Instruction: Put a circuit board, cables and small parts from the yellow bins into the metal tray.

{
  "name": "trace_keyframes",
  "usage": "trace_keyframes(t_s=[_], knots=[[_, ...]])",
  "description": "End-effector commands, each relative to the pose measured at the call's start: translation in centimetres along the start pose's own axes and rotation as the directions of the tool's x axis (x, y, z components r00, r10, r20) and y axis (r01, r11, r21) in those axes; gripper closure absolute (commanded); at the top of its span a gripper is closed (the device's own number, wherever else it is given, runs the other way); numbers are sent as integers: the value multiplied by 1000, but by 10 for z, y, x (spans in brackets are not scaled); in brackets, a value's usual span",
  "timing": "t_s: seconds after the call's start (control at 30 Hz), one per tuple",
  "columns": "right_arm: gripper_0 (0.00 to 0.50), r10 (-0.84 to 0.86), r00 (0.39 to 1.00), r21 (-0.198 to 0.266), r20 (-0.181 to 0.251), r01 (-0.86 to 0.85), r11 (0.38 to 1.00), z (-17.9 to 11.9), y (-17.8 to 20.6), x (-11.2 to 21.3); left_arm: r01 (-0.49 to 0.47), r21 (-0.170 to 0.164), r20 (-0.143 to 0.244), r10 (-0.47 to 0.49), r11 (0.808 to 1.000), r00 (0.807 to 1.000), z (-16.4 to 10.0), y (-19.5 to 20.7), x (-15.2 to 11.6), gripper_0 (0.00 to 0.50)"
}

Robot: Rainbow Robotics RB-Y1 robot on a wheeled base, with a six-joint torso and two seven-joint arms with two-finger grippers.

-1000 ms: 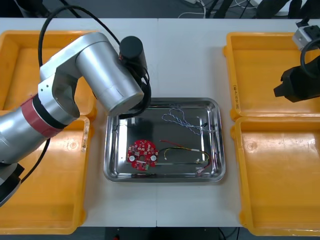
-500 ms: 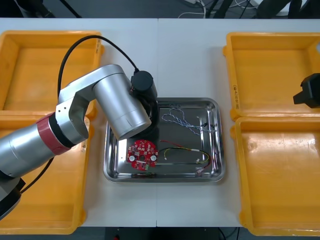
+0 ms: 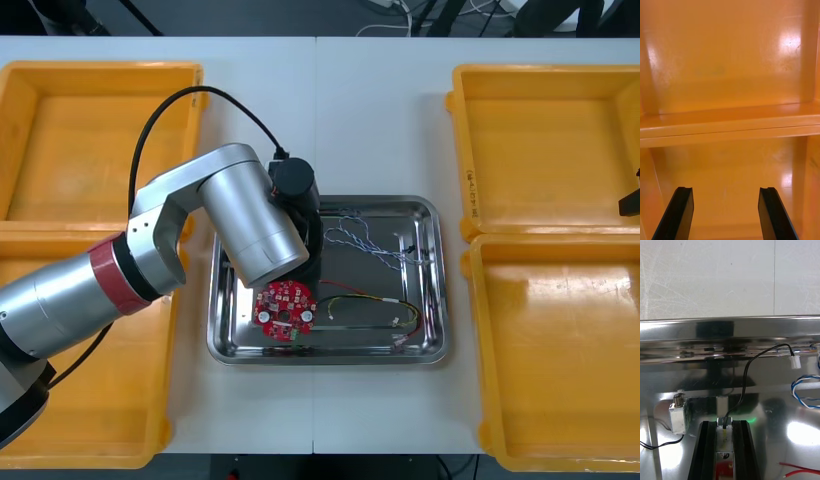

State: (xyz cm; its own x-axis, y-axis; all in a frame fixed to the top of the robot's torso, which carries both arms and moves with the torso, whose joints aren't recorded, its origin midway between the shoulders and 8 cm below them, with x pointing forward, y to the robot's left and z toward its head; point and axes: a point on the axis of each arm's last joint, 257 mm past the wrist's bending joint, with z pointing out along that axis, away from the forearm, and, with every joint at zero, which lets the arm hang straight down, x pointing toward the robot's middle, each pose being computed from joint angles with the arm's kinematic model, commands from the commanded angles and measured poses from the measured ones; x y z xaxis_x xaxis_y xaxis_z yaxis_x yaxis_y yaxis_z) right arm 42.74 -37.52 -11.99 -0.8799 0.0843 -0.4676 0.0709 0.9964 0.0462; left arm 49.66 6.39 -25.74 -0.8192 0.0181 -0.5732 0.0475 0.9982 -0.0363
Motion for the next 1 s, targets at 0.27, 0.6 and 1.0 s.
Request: trace_keyframes(t_s=[0.27,0.6,1.0], knots=[[0,68,997,74,-36,-65,995,-4,-37,27,46,32,6,-46,998,999,-2,-16,4,0],[0,49,998,74,-41,-46,996,-4,-34,36,46,33,12,-46,998,999,-2,-15,2,0],[0,22,999,75,-32,-19,997,-7,-29,39,39,42,-23,-38,998,999,-38,10,-29,0]])
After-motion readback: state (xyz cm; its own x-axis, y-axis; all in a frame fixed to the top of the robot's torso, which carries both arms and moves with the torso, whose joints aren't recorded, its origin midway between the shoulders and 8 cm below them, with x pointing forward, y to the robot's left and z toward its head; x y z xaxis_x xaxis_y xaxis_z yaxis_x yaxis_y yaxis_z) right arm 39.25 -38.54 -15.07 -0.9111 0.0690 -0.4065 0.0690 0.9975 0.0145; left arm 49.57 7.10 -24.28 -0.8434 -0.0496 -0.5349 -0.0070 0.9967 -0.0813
